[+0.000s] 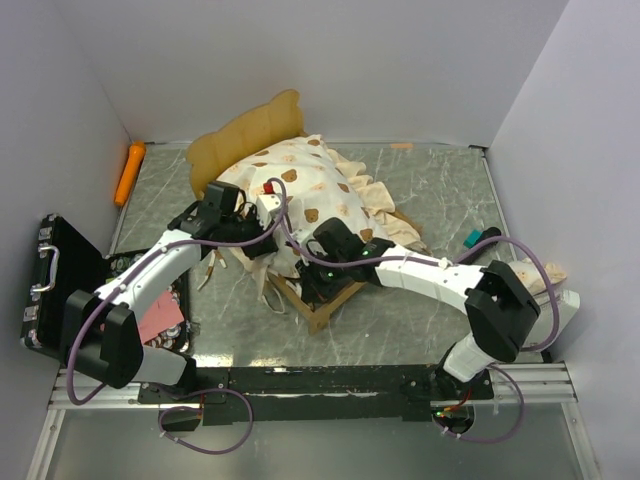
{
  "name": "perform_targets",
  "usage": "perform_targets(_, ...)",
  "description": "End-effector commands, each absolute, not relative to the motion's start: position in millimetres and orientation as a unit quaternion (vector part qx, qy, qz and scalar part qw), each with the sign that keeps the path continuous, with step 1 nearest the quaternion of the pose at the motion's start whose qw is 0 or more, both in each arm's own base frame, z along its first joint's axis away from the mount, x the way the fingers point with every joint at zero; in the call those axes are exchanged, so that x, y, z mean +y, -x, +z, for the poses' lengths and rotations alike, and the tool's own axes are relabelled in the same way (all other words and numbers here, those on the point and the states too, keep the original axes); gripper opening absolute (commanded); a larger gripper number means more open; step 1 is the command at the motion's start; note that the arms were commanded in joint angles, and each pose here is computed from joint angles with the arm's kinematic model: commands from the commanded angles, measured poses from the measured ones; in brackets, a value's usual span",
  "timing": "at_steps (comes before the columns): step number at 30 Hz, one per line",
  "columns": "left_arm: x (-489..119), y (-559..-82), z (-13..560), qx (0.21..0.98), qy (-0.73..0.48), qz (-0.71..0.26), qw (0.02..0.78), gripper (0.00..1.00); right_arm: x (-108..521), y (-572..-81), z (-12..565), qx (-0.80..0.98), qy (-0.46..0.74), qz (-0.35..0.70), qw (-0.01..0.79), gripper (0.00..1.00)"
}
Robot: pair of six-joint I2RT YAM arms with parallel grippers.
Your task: Set up the pet bed
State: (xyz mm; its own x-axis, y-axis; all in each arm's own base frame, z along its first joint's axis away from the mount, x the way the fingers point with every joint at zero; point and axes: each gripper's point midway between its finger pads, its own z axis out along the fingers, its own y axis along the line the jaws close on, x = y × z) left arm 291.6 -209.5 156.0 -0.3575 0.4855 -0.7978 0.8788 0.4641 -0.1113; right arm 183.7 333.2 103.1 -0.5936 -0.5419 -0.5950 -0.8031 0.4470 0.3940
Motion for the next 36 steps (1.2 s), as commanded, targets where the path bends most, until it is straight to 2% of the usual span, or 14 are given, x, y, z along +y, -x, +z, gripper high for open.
perform_targets(1,-217,-297,166,0.754,-0.446,-0.292,0.384,0.01,357,-187,106,0.806,0.425,0.367,0.190,0.00)
perform_targets(8,-212,-300,152,0.761,-0.447,-0.289,0.371,0.01,364,-187,62,0.781,0.454,0.400,0.156,0.00)
perform_targets(18,-196,-319,150,0.774,-0.433,-0.255,0.386,0.01,335,-196,-24,0.845,0.430,0.311,0.060,0.00)
perform_targets(20,-196,-323,148,0.777,-0.430,-0.253,0.382,0.04,324,-198,-41,0.861,0.421,0.282,0.045,0.00)
perform_targets(22,-196,-325,150,0.779,-0.429,-0.252,0.381,0.14,319,-198,-50,0.867,0.412,0.277,0.039,0.00)
perform_targets(26,-196,-323,158,0.775,-0.431,-0.251,0.388,0.44,319,-199,-56,0.872,0.393,0.289,0.034,0.00)
perform_targets(27,-195,-321,161,0.774,-0.432,-0.251,0.389,0.54,322,-200,-54,0.871,0.388,0.299,0.036,0.00)
perform_targets(30,-191,-319,173,0.773,-0.432,-0.240,0.398,0.72,330,-207,-48,0.876,0.365,0.311,0.045,0.00)
perform_targets(36,-185,-305,205,0.757,-0.438,-0.228,0.427,0.93,347,-226,-41,0.884,0.327,0.332,0.043,0.00)
